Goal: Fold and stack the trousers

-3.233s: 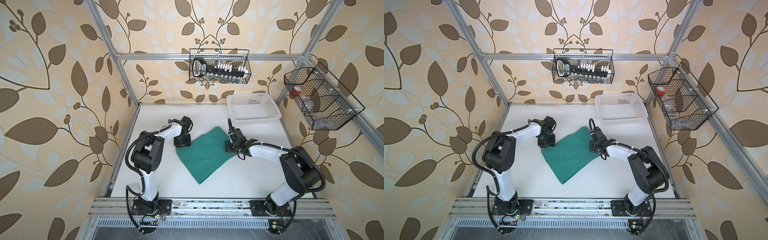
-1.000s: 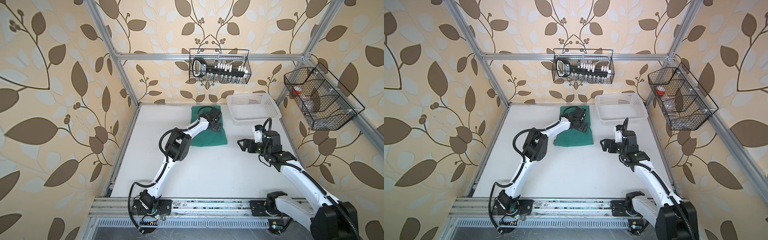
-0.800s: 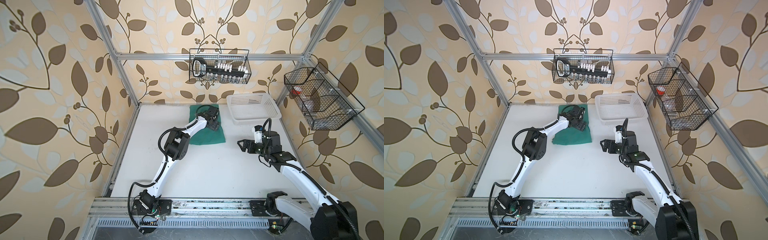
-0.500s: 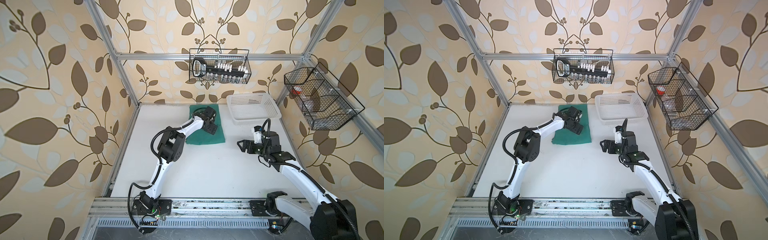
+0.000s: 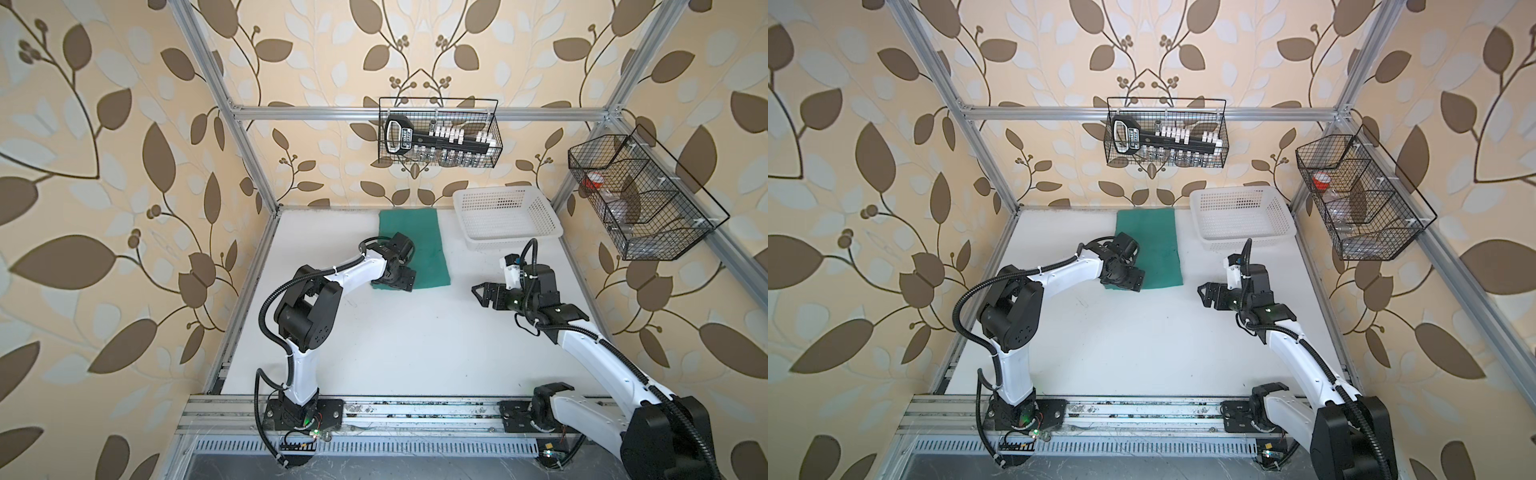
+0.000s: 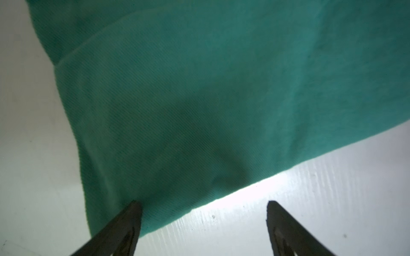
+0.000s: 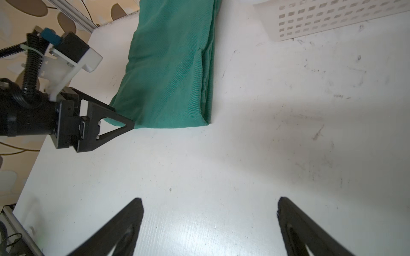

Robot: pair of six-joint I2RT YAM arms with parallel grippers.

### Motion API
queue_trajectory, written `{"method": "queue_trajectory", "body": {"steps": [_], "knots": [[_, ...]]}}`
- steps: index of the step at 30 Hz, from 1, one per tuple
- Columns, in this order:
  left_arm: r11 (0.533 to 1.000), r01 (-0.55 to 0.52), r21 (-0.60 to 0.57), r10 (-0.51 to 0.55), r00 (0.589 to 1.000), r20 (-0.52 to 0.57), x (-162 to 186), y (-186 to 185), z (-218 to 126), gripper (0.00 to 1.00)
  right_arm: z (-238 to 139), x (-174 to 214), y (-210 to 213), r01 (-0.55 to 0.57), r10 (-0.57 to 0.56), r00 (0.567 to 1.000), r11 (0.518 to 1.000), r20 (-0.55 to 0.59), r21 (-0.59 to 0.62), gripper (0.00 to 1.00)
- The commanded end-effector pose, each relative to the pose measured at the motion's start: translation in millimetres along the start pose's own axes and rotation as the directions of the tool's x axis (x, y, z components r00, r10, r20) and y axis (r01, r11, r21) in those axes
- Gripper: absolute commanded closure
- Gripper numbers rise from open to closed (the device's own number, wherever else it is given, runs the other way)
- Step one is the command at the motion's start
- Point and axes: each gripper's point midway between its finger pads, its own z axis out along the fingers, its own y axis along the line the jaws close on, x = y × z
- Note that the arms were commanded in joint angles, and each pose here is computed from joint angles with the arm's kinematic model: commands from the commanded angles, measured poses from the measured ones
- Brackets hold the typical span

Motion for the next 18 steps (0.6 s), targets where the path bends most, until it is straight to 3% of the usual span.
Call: {"method": "queue_trajectory", "body": {"steps": [1,12,18], "knots": [[0.998,0.025,-0.051,-0.023,0.999,0.043,-8.7,16.4,15.4,0.12,0.5,-1.3,4.3,0.007,-0.007,1.0,1.0,0.001,-0.012,0.05],[0.998,-0.01,-0.056,0.015,0.996,0.086,-45.9,30.1,38.0,0.12,2.8,-1.5,0.2,0.009,-0.008,1.0,1.0,-0.003,0.009,0.05],[0.999,0.009,0.034,-0.011,0.996,0.086,-60.4,10.6,38.7,0.12,9.2,-9.3,0.2,0.006,-0.006,1.0,1.0,0.009,0.002,0.04]]}}
